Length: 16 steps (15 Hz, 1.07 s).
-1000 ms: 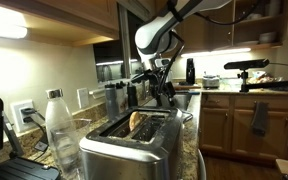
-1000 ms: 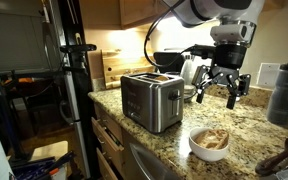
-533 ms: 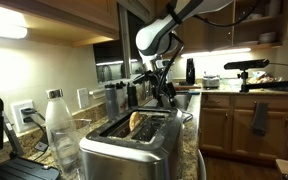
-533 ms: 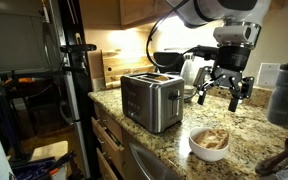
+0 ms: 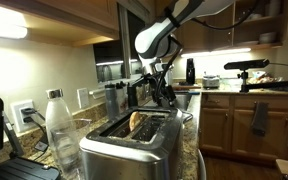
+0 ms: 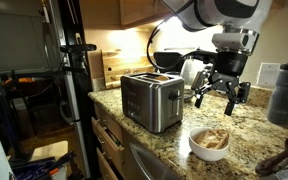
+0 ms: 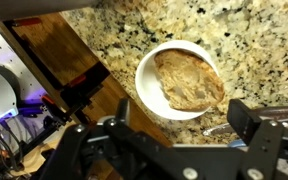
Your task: Put the bread in the bowl in different slots of the toaster
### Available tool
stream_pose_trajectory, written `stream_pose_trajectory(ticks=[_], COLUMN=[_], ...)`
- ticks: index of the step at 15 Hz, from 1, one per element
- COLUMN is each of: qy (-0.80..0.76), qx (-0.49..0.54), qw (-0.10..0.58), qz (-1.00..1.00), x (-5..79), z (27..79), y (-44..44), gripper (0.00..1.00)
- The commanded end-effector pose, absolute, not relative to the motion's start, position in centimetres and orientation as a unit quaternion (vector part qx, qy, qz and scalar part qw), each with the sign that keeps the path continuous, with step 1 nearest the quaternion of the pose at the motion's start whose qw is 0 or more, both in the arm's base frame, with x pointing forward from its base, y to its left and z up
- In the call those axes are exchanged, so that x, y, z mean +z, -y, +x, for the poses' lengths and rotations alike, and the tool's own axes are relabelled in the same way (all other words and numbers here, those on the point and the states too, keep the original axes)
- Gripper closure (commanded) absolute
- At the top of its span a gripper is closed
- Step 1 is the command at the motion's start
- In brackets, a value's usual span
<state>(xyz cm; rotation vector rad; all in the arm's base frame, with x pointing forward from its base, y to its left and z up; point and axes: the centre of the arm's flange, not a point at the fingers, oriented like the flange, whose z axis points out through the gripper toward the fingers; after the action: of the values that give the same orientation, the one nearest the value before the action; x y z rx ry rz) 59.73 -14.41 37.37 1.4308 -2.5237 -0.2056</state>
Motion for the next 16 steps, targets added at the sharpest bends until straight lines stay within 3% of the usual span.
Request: stream_pose_trajectory(ticks=[1,16], qy=[0.867,0.869], qx=[-0.082,-0.081], qw=[0.113,0.119], qz=[0.478,0.473], x=[36.4,33.5], z=[59.4,59.8], y=[14.2,15.5], gripper=[0.00,0.00])
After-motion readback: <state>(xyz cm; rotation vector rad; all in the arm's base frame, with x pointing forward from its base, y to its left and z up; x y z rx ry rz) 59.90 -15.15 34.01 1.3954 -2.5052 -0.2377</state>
